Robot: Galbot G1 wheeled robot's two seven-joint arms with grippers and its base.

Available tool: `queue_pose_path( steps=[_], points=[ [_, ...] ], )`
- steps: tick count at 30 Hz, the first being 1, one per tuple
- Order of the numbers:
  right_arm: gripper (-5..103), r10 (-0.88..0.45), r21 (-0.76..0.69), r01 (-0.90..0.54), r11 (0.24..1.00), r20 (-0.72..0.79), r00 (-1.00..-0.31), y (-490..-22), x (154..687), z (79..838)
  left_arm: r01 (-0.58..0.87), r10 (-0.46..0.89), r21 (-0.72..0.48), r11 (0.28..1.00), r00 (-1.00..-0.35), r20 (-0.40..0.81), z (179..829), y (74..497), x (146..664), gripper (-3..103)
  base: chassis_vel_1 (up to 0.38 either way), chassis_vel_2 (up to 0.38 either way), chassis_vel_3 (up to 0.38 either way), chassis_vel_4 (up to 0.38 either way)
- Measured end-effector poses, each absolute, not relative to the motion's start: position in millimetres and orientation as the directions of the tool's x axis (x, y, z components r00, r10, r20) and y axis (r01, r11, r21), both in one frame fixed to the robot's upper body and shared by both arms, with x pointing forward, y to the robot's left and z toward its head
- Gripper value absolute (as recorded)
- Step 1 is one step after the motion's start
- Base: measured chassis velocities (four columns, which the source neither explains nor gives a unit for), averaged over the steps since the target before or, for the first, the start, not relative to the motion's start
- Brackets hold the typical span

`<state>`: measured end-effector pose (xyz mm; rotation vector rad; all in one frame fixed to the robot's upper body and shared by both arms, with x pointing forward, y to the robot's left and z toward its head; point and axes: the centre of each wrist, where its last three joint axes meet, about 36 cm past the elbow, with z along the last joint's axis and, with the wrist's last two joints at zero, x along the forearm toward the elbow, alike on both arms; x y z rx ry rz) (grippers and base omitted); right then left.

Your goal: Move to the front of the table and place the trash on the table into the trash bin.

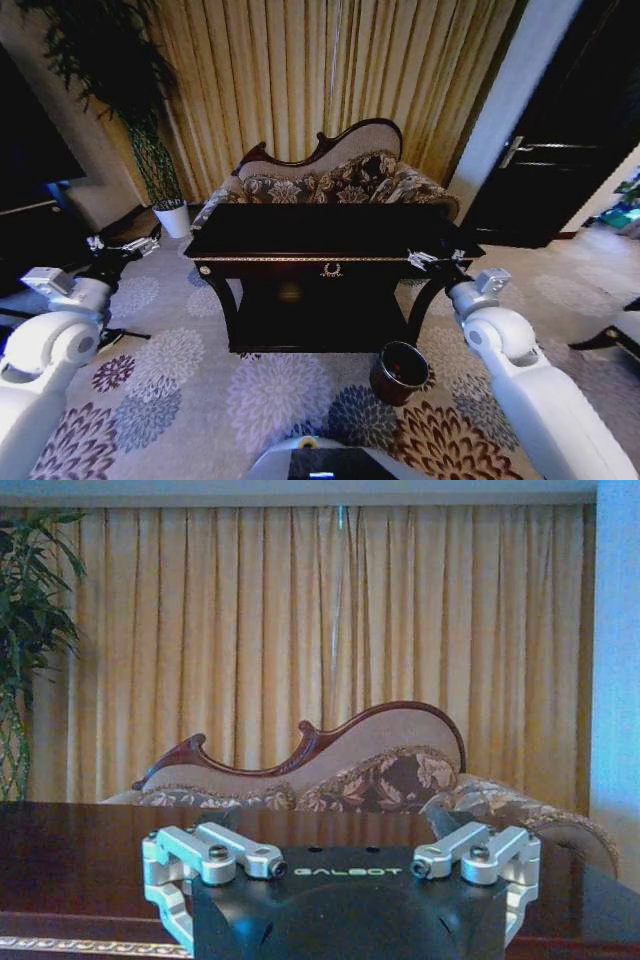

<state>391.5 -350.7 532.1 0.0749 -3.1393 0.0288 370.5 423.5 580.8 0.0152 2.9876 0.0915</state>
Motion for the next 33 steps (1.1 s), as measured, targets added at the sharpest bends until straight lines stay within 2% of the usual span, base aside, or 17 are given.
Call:
queue_pose_path(
  steps=[19, 33],
  points=[
    [100, -0.026, -0.020, -0.026, 0.999, 0.000, -1.000, -358, 389, 532, 0.016, 0.025, 0.059, 0.998, -0.987, -0.156, 582, 421, 370, 100, 0.132, -0.127, -0.128, 0.131],
    [100, -0.012, -0.024, -0.012, 1.000, -0.005, -1.000, -362, 387, 534, 0.021, 0.030, 0.057, 0.998, -0.986, -0.163, 584, 419, 368, 100, 0.200, -0.186, -0.210, 0.171]
  ],
)
